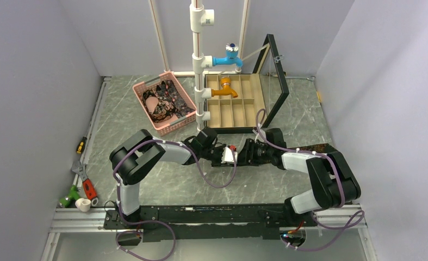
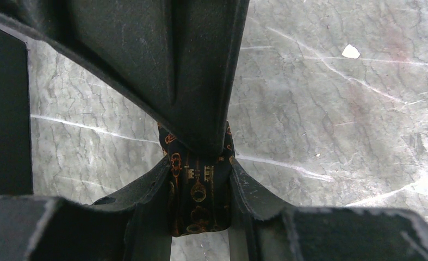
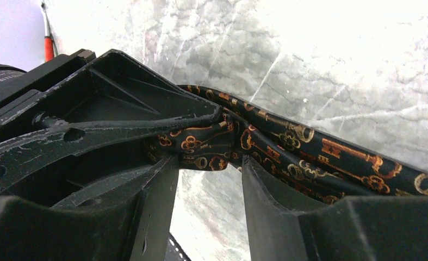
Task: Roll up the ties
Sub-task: Roll the tie at the center of the board.
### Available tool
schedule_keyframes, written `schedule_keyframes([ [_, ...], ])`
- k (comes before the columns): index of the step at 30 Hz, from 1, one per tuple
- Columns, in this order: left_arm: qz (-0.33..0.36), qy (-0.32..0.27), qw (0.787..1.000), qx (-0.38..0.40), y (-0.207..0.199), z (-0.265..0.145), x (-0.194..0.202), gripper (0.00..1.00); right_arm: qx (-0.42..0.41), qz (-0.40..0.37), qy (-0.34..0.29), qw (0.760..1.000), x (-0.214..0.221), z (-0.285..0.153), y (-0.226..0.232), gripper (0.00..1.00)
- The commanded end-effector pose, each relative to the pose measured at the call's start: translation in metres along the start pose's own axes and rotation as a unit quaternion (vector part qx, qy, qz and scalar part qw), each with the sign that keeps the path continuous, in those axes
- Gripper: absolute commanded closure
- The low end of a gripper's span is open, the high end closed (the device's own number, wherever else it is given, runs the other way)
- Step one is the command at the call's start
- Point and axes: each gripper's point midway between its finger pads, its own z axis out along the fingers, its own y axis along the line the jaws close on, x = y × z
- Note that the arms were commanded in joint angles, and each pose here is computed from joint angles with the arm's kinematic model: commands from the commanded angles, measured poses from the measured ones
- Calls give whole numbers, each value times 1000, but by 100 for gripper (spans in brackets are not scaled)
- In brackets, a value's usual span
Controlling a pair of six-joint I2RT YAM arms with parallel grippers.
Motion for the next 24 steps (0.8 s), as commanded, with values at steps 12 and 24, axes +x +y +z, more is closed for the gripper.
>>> schedule_keyframes([
  [12, -126, 159, 975, 95, -88, -15, 98, 92, -70, -52, -8, 996, -18, -6, 42, 47],
  [24, -129, 159, 974, 98, -89, -13, 98, 91, -42, -43, -7, 998, -13, -1, 27, 45],
])
